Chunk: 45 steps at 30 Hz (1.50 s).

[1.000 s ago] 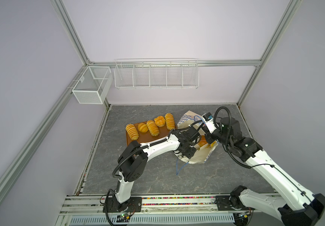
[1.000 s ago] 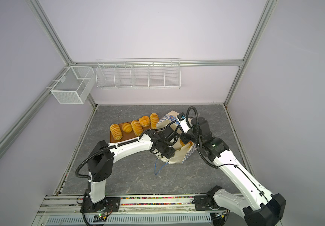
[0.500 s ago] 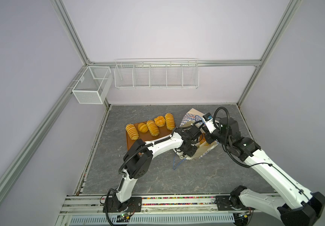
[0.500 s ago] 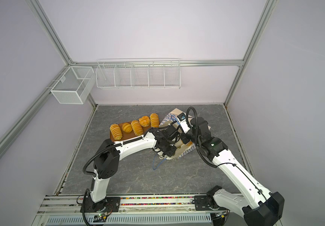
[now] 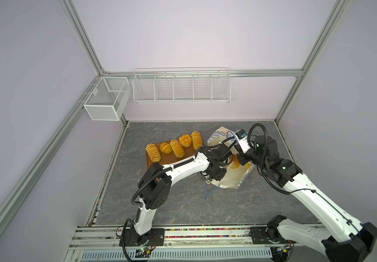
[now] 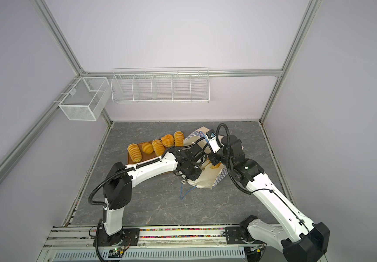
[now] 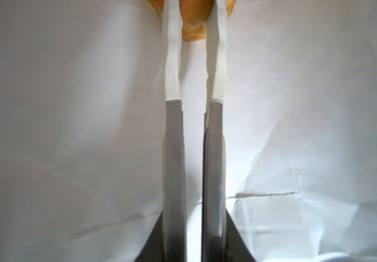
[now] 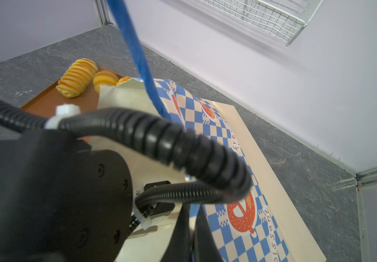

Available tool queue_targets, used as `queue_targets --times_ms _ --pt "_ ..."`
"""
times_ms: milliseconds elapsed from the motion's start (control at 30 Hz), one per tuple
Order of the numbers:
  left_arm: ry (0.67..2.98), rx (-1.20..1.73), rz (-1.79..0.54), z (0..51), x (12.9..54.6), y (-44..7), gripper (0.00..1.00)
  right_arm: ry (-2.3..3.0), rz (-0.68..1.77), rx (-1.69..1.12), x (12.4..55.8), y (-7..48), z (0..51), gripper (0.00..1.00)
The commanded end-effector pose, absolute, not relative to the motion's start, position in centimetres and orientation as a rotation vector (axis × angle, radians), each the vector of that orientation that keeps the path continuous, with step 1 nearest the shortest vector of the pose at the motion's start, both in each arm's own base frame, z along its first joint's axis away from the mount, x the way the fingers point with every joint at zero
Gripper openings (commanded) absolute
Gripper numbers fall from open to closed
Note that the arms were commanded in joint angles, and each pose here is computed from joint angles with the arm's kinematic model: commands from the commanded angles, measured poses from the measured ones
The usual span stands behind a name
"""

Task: Take the fake bread out of the paper bag
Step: 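Lift the brown bun with the left tongs out of the bag toward the tray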

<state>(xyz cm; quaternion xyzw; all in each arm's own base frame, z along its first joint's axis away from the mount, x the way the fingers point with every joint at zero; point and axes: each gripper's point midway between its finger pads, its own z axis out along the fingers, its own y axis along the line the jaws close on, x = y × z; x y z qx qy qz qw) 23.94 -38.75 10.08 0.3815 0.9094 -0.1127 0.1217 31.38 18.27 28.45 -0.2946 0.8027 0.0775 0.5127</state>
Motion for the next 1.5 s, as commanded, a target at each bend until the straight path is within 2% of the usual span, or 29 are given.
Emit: queue_targets --times_ms 0,1133,1467 --pt "2.653 1.111 -0.274 11.5 23.9 -36.8 0.01 1.883 0.244 -0.752 31.2 19.9 29.2 0.07" --pt "2.484 1.083 -0.365 21.9 19.9 -30.1 0.00 1.990 0.152 -0.593 35.5 19.3 28.4 0.07" --pt "2.385 0.947 -0.347 25.4 19.6 -26.7 0.00 2.009 0.160 -0.555 36.6 19.0 28.0 0.07"
